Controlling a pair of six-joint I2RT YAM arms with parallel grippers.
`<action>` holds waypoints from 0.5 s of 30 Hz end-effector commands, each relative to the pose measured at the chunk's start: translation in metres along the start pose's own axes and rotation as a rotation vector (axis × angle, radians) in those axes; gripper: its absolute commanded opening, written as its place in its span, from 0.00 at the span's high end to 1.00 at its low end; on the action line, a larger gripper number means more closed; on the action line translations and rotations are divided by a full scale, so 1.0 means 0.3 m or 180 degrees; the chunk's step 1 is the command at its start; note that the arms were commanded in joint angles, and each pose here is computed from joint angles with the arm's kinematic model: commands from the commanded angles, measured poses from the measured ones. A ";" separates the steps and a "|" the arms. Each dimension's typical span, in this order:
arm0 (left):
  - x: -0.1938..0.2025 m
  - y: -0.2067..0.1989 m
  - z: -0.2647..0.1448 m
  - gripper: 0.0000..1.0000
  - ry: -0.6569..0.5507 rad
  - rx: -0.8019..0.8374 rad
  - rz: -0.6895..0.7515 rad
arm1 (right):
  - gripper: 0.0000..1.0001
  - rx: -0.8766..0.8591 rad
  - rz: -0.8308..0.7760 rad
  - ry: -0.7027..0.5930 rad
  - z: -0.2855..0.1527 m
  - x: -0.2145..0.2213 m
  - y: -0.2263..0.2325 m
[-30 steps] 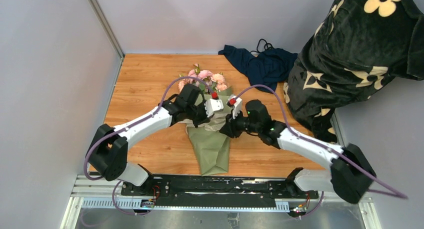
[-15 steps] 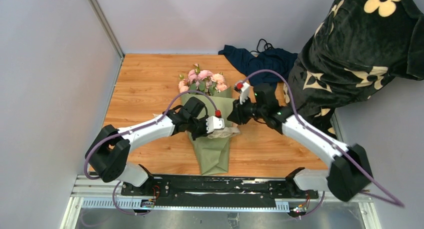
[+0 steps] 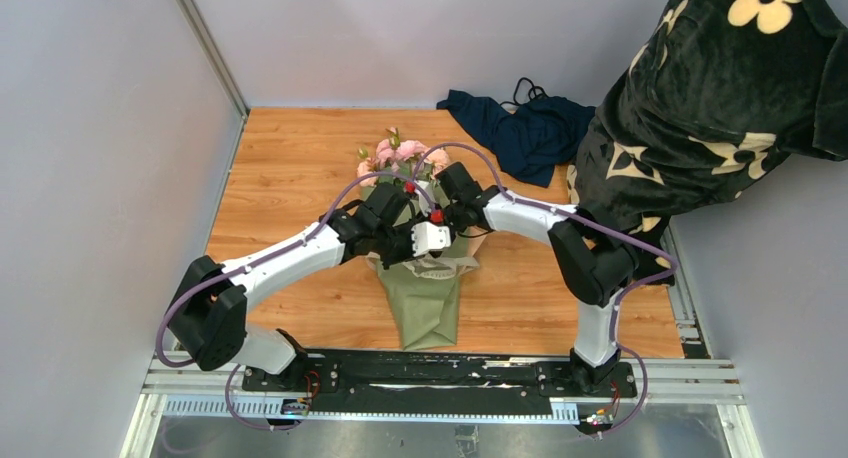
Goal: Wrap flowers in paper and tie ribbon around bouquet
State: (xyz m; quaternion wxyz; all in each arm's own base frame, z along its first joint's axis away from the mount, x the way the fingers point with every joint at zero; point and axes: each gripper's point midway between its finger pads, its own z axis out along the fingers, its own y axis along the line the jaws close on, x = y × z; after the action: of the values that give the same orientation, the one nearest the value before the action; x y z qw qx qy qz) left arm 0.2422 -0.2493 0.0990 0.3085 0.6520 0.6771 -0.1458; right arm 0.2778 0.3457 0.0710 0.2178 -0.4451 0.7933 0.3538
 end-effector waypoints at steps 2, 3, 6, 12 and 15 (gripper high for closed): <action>0.049 -0.068 -0.008 1.00 0.0139 0.0212 -0.0020 | 0.46 -0.0473 -0.0188 0.0173 0.054 0.078 0.099; 0.053 -0.071 -0.006 1.00 0.0146 0.0221 -0.0024 | 0.46 -0.0498 -0.0199 0.0217 0.062 0.099 0.106; 0.066 -0.086 0.000 1.00 0.0165 0.0266 -0.0039 | 0.45 -0.0495 -0.0196 0.0347 0.079 0.167 0.106; 0.115 -0.113 0.022 1.00 0.0268 0.0357 0.0007 | 0.58 0.0007 -0.0206 0.0575 0.115 0.273 0.040; 0.133 -0.119 0.031 1.00 0.0321 0.0383 0.0022 | 0.66 0.0247 -0.0158 0.0572 0.115 0.280 -0.001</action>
State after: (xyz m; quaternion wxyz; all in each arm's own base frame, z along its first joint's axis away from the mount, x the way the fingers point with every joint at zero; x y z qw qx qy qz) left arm 0.2192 -0.2304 0.0711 0.2537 0.6649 0.6864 -0.1496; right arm 0.2514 0.3563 0.0416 0.2217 -0.5014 0.7588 0.3517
